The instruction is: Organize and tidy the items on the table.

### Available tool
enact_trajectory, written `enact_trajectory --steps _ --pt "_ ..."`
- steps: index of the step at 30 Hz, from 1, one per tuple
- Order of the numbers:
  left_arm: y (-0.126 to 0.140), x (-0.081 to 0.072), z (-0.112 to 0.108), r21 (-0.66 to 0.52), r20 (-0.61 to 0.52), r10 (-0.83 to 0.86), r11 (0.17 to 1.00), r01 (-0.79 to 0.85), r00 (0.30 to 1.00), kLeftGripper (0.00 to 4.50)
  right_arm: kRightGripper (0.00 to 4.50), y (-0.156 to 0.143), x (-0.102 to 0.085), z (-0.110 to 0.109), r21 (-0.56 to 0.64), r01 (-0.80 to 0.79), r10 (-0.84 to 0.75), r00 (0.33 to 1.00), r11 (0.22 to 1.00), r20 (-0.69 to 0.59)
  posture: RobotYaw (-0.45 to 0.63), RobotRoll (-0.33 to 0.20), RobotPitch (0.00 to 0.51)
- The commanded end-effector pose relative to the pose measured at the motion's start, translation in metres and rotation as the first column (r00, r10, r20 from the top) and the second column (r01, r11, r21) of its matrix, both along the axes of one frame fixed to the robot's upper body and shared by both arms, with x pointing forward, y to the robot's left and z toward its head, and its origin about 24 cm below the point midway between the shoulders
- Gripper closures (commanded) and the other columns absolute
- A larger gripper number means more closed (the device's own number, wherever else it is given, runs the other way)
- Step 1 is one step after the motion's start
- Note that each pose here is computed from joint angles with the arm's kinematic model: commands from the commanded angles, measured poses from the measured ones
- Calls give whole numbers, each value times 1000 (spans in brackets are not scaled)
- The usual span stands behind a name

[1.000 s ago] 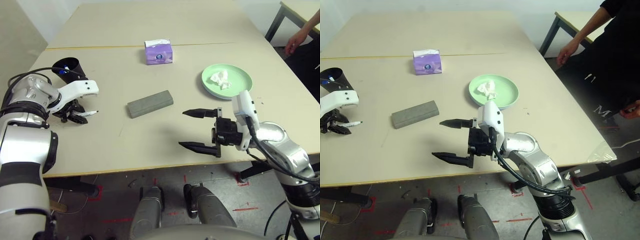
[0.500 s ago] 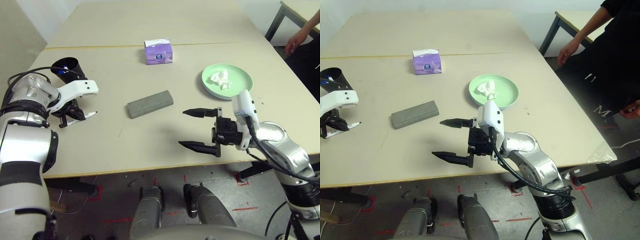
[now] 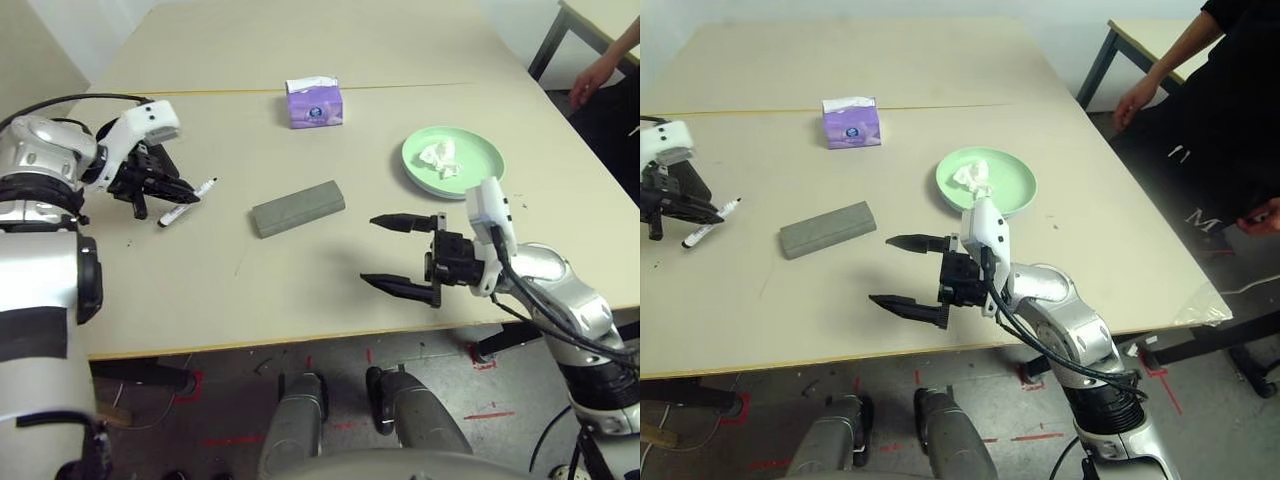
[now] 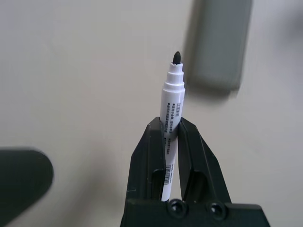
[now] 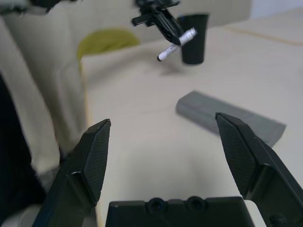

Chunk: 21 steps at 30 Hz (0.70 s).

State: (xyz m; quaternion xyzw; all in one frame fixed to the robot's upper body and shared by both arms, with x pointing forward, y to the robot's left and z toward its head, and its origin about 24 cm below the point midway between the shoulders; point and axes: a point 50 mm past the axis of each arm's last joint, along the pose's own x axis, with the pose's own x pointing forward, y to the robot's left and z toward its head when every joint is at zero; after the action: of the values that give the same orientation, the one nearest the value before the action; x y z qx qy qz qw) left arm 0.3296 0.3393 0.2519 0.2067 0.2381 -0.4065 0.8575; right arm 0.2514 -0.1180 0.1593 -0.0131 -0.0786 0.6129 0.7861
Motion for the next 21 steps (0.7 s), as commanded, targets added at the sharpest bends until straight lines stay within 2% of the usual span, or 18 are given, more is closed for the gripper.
enact_trajectory --steps 1,4,8,15,21 --pt "9 -7 16 -169 99 49 985 -32 994 4247 0 -3 4 3 30 30 -30 1000 999 1 -70 0 159" --pt "23 -14 31 -346 245 185 934 -92 952 4247 0 -3 6 3 51 42 -42 999 998 -5 -58 0 155" --pt "38 -21 43 -452 356 315 882 -133 880 4247 0 -2 8 3 75 58 -57 998 996 -14 -42 0 151" --pt "63 -31 47 -474 496 527 830 -294 690 4247 0 -2 13 2 76 84 -83 996 994 -14 -23 0 153" --pt "66 -27 41 -489 543 596 797 -354 592 4247 0 -3 16 2 65 115 -115 993 991 -13 -21 0 152"
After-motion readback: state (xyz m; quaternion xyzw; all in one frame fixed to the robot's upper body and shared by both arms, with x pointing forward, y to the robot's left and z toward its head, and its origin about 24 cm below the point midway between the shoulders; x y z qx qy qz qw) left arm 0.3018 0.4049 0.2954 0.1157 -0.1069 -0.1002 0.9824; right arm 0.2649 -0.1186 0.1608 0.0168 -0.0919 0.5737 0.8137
